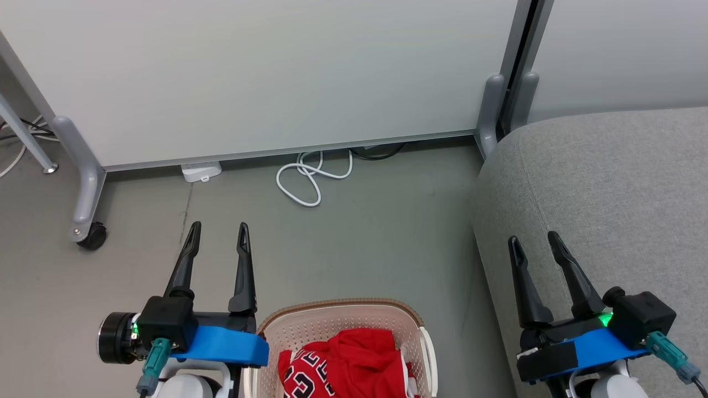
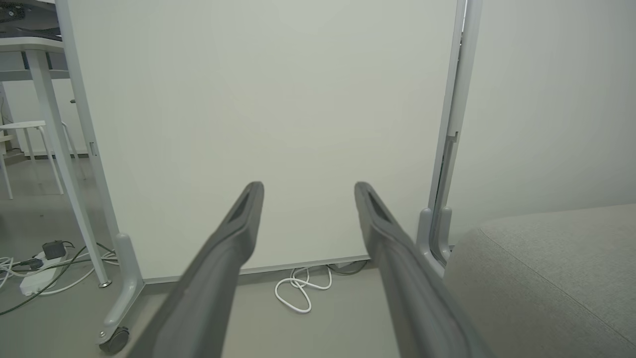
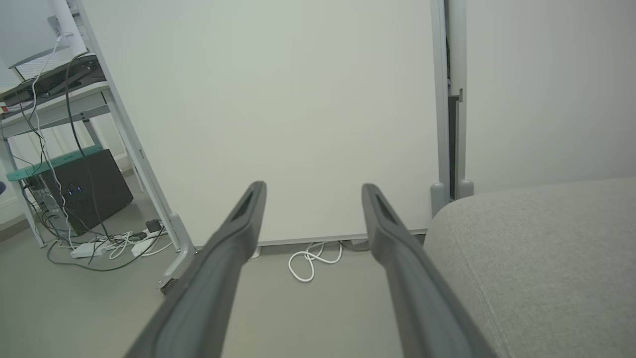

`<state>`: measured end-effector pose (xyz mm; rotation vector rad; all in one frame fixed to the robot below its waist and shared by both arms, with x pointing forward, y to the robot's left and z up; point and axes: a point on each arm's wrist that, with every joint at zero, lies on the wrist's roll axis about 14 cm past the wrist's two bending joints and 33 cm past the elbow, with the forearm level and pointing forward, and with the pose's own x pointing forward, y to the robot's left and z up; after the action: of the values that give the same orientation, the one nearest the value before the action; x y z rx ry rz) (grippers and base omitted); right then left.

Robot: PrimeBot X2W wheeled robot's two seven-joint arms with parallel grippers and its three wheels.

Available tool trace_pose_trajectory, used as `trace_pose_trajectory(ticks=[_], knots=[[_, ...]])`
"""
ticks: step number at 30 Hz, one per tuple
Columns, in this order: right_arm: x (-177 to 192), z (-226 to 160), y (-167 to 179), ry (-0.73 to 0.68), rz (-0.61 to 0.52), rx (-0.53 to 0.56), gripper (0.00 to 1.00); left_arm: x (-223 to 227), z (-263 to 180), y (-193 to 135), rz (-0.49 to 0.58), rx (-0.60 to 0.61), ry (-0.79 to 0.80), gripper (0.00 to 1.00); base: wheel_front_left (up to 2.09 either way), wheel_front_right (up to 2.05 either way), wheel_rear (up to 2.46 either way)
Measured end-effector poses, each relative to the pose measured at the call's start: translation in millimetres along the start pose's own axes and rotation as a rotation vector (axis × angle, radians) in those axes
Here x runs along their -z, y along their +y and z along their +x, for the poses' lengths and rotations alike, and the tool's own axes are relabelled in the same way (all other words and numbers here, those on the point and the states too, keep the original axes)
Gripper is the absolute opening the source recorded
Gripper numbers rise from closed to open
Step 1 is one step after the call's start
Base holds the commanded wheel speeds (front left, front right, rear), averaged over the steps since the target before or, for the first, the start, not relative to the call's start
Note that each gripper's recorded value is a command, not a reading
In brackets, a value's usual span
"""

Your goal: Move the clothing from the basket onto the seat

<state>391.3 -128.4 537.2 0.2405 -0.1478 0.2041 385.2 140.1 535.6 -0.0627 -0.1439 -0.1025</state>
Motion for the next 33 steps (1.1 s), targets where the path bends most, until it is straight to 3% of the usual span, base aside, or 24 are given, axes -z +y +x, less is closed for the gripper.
trace_pose_trajectory(ticks=[17, 33], knots=[[-0.4, 4.7, 6.4, -0.013, -0.116, -0.04, 1.0, 1.1, 3.1, -8.5, 0.116, 0.038, -0.021, 1.0, 0.0, 0.0, 0.0], [-0.1, 4.1, 4.9, -0.012, -0.118, -0.036, 1.0, 5.2, 2.9, -5.7, 0.109, 0.03, -0.006, 1.0, 0.0, 0.0, 0.0]])
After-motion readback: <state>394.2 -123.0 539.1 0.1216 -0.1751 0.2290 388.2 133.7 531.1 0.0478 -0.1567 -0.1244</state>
